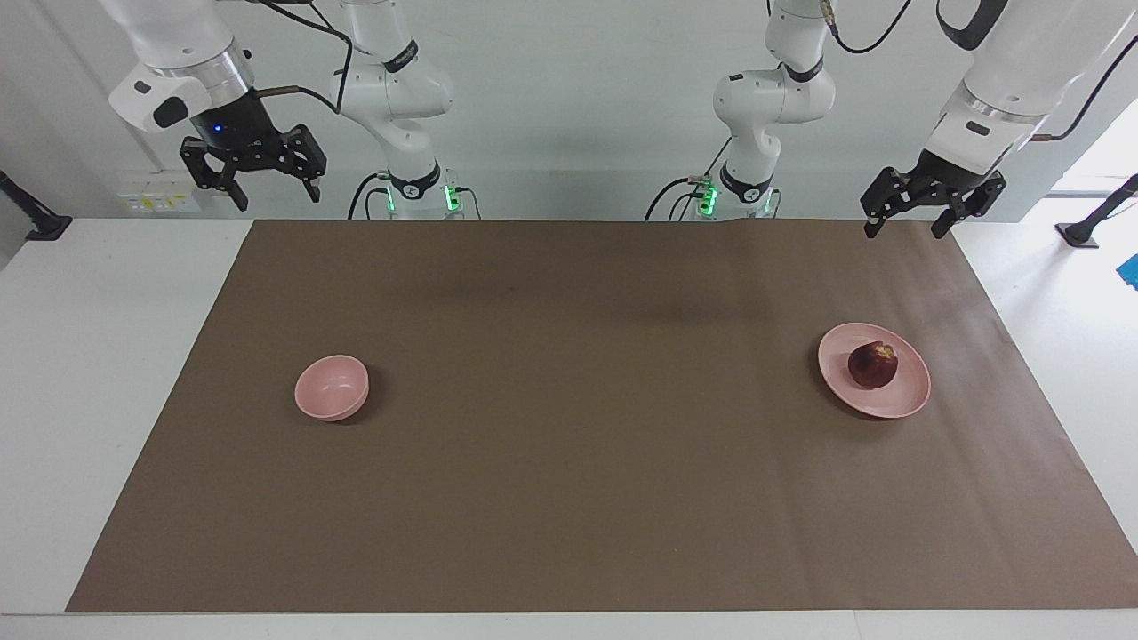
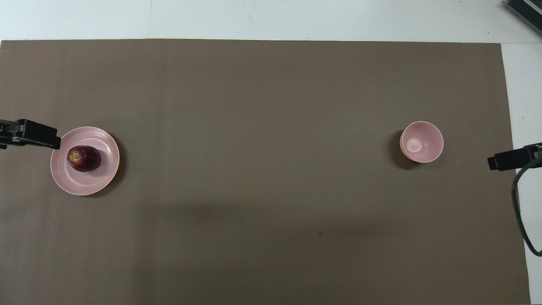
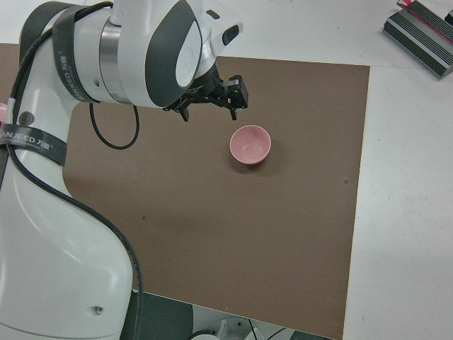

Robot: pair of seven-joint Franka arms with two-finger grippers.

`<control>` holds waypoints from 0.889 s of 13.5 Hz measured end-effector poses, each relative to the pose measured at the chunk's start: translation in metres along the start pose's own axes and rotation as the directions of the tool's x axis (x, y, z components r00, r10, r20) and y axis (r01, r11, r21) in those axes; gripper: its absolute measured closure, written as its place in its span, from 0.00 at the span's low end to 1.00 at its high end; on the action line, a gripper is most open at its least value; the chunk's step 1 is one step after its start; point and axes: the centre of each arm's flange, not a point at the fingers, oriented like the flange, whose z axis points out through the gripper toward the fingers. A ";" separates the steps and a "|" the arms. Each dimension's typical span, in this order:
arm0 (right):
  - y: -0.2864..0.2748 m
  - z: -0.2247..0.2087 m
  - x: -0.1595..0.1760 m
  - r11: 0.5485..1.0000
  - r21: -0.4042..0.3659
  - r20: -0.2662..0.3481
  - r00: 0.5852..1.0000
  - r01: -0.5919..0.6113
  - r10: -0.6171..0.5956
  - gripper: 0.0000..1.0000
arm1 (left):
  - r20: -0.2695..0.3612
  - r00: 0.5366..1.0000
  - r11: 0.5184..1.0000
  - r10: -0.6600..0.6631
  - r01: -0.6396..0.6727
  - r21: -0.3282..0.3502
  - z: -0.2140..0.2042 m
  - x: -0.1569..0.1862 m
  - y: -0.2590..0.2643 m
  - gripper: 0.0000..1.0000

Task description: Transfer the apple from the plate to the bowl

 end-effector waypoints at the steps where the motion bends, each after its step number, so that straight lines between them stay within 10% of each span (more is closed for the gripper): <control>1: 0.000 0.000 0.000 1.000 0.000 0.000 1.000 0.000 0.000 0.00 | 0.000 1.000 1.000 -0.001 0.001 0.000 0.000 0.000 -0.001 0.00; 12: 0.000 0.000 0.000 1.000 0.000 0.000 1.000 0.000 0.000 0.00 | 0.017 1.000 1.000 -0.009 0.009 -0.003 0.012 0.006 -0.035 0.00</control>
